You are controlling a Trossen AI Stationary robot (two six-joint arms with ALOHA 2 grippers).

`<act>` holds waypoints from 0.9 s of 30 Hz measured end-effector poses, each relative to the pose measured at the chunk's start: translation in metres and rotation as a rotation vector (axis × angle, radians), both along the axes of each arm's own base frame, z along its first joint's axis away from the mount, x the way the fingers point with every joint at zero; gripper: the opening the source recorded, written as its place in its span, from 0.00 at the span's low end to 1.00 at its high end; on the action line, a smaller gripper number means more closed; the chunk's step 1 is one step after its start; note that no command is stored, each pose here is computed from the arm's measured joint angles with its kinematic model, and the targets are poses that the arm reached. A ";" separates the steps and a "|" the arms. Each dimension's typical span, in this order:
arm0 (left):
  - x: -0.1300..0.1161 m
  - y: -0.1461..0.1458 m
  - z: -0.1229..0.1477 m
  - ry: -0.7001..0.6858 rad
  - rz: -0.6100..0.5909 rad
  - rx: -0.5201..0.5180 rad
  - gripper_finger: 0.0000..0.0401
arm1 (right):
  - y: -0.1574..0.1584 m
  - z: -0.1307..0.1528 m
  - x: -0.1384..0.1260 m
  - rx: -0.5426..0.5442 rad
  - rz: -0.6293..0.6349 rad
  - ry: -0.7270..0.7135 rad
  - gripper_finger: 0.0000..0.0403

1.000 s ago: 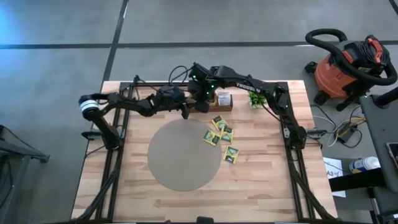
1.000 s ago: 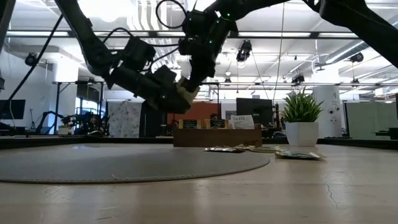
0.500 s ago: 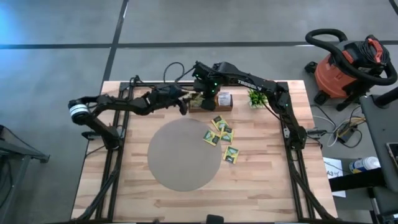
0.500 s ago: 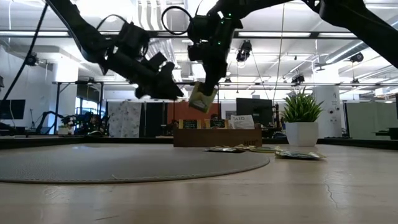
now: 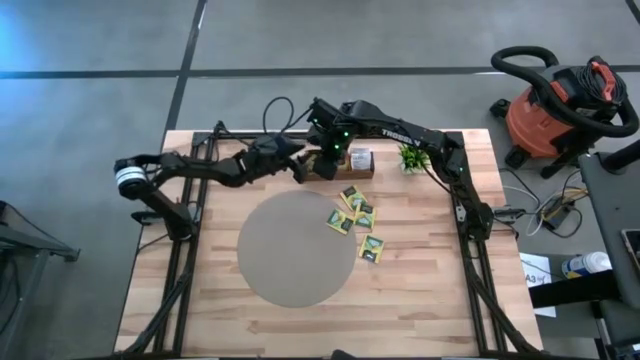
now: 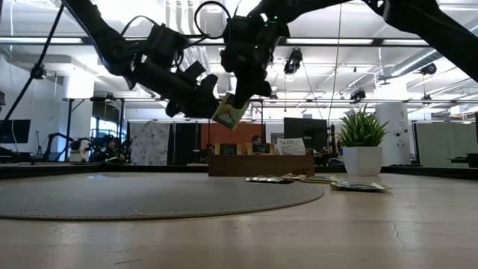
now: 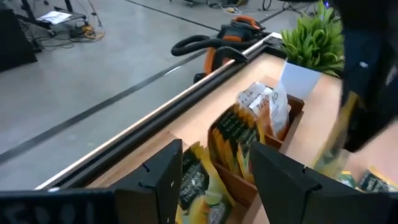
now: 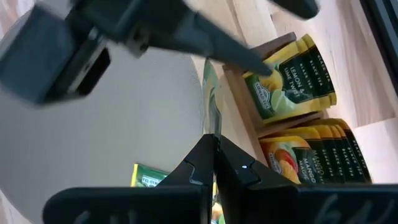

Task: Pick & Place Tea
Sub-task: Put the yellow tea sachet into the left compartment of the wooden organizer

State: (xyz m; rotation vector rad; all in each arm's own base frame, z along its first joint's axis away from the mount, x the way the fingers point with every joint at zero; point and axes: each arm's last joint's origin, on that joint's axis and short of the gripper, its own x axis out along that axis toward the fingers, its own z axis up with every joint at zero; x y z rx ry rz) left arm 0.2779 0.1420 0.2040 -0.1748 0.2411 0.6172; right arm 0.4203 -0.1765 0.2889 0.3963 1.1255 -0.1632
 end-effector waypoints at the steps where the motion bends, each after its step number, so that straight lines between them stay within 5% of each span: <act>1: 0.002 -0.002 -0.001 0.007 -0.001 0.003 0.46 | 0.000 0.000 0.000 0.002 -0.005 0.001 0.02; 15: 0.007 -0.005 -0.013 0.104 0.021 0.036 0.46 | -0.001 0.001 0.001 0.005 -0.022 -0.017 0.02; 21: -0.012 -0.005 -0.002 0.264 0.123 0.106 0.46 | -0.007 -0.001 0.002 -0.198 0.092 0.017 0.02; 27: -0.039 -0.017 0.016 0.281 0.104 0.067 0.46 | -0.014 -0.019 0.010 -0.270 0.254 0.028 0.02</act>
